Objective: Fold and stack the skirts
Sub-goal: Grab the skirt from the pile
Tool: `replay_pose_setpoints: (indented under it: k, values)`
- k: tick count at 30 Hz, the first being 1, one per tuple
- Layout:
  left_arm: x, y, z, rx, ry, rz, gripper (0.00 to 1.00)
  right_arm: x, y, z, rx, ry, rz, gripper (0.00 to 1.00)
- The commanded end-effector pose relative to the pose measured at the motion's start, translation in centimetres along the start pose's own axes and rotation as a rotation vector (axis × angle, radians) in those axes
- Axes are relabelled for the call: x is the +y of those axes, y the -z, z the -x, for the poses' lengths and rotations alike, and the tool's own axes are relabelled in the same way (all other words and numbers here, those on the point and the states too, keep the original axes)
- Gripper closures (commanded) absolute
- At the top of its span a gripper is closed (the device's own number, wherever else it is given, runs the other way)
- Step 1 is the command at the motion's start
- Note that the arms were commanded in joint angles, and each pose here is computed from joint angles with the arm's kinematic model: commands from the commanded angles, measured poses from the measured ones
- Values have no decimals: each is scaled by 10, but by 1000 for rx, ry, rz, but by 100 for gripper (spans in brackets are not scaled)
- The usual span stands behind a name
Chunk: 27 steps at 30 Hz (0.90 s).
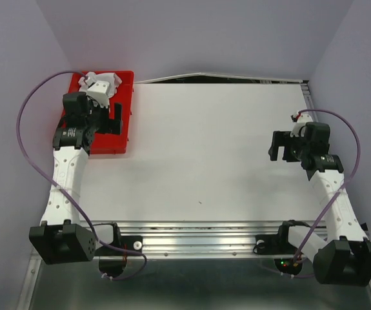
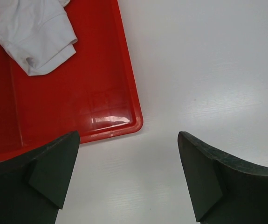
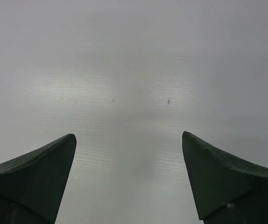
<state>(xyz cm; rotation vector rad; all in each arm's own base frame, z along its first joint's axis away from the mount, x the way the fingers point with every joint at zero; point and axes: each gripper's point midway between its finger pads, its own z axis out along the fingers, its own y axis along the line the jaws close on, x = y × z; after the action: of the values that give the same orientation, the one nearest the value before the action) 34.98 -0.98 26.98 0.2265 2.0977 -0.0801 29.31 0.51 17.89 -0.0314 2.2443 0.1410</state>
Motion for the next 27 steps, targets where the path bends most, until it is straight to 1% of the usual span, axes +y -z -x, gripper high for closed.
replay_pose_setpoints:
  k: [1, 2, 3, 4, 5, 6, 7, 8, 9, 10, 11, 12, 13, 14, 15, 16, 17, 19, 20, 21, 22, 23, 24, 27]
  values:
    - [19, -20, 15, 32, -67, 46, 2, -3, 5, 24, -42, 20, -8, 0]
    - [23, -15, 23, 21, -74, 64, 2, -3, 4, 23, -33, 20, -8, 0]
    - [28, -32, 12, 88, -63, 60, 2, -3, 3, 22, -27, 21, -6, 0]
    - [39, -31, 29, 65, -60, 81, 2, -4, 0, 20, -12, 18, -7, 0]
    - [48, -51, 21, 119, -40, 82, 2, -4, -1, 20, -6, 18, -6, 0]
    - [55, -51, 41, 100, -34, 89, 2, -4, -2, 20, -1, 19, -2, 0]
    - [61, -56, 47, 103, -18, 86, 2, -3, -3, 19, 5, 18, 2, 0]
    - [76, -78, 38, 153, 13, 98, 2, -3, -5, 18, 12, 15, 5, 0]
    - [82, -83, 41, 165, 24, 102, 2, -3, -6, 18, 17, 17, 5, 0]
    - [91, -82, 69, 107, 23, 115, 2, -3, -7, 18, 20, 15, 7, 0]
    - [104, -99, 62, 134, 57, 126, 2, -3, -9, 16, 30, 13, 7, 0]
    - [113, -99, 82, 88, 55, 143, 2, -3, -10, 16, 34, 15, 11, 0]
    - [119, -105, 87, 77, 56, 152, 2, -2, -11, 15, 42, 12, 15, 0]
    - [128, -123, 79, 102, 72, 165, 2, -2, -12, 15, 45, 13, 20, 0]
    - [136, -130, 81, 98, 73, 189, 2, -1, -13, 14, 49, 10, 25, 0]
    - [147, -130, 96, 63, 65, 227, 2, -1, -14, 13, 55, 10, 28, 0]
    - [155, -150, 85, 92, 71, 236, 2, -1, -14, 13, 55, 9, 30, 0]
    - [171, -160, 90, 67, 85, 271, 4, -1, -17, 12, 67, 5, 32, 0]
    - [177, -167, 87, 69, 95, 278, 4, -1, -18, 12, 70, 1, 32, 0]
    - [183, -184, 74, 91, 108, 277, 5, -1, -19, 11, 74, 2, 34, 0]
    - [190, -189, 74, 74, 114, 282, 5, 0, -20, 10, 80, -1, 37, 0]
    - [192, -203, 62, 94, 114, 271, 5, 0, -20, 9, 84, -2, 39, 0]
    - [194, -211, 60, 88, 105, 269, 5, 0, -20, 9, 87, -1, 42, 0]
    - [199, -236, 36, 119, 98, 265, 4, -1, -24, 5, 105, -3, 40, 0]
